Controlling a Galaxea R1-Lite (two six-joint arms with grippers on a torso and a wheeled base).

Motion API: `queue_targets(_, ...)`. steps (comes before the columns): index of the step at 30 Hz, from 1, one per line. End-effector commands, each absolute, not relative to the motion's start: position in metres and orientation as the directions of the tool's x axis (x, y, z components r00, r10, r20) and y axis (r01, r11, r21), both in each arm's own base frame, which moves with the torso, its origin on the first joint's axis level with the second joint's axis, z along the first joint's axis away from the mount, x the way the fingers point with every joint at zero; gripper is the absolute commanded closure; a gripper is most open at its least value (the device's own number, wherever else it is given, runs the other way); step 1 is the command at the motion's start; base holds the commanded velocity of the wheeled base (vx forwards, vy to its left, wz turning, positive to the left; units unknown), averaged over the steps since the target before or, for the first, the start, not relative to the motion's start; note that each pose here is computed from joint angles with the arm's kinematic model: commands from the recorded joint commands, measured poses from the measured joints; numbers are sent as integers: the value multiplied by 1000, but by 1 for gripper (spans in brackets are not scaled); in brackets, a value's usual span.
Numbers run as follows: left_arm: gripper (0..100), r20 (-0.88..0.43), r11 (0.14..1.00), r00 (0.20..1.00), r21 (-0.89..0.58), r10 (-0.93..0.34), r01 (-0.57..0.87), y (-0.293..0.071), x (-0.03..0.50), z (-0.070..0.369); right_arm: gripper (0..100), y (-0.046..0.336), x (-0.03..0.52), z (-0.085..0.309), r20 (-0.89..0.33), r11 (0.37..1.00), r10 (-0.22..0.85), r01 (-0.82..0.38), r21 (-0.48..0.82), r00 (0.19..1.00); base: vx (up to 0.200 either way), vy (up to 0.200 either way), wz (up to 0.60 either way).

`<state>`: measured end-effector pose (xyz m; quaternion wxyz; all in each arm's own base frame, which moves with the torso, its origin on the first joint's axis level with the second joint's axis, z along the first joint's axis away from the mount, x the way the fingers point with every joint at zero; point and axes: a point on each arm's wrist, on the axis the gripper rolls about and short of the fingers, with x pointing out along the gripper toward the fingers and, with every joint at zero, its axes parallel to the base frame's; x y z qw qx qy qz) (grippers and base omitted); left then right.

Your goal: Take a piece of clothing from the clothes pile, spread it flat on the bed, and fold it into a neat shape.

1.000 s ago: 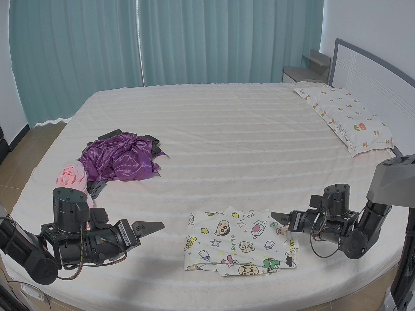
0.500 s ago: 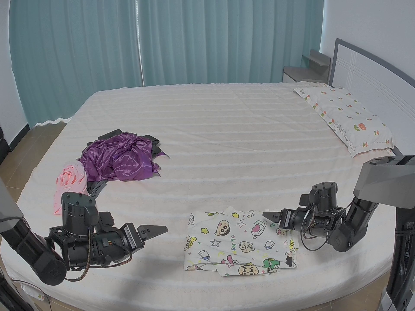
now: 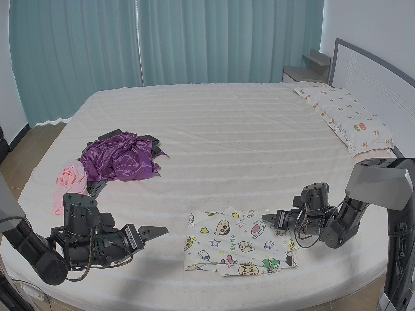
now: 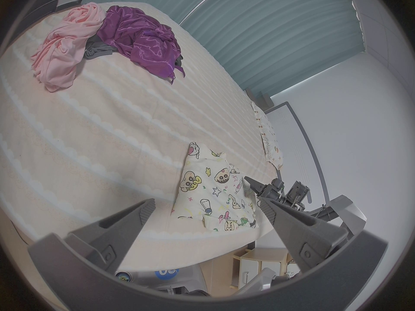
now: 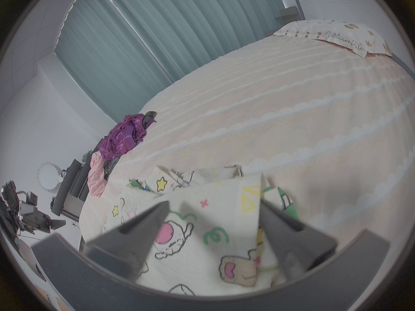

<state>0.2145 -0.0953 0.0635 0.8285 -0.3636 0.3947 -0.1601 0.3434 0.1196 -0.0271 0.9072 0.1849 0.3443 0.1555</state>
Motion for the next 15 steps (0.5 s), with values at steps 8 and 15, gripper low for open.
queue_targets(8,0,-539,686,639,-727,-549,-24,-95,214,63,100,97,356,-17,-538,893,304,-37,449,786,0,0,0)
queue_targets(15,0,-538,686,642,-727,-547,-24,-95,214,64,100,91,355,-16,-542,892,261,14,451,799,0,0,0)
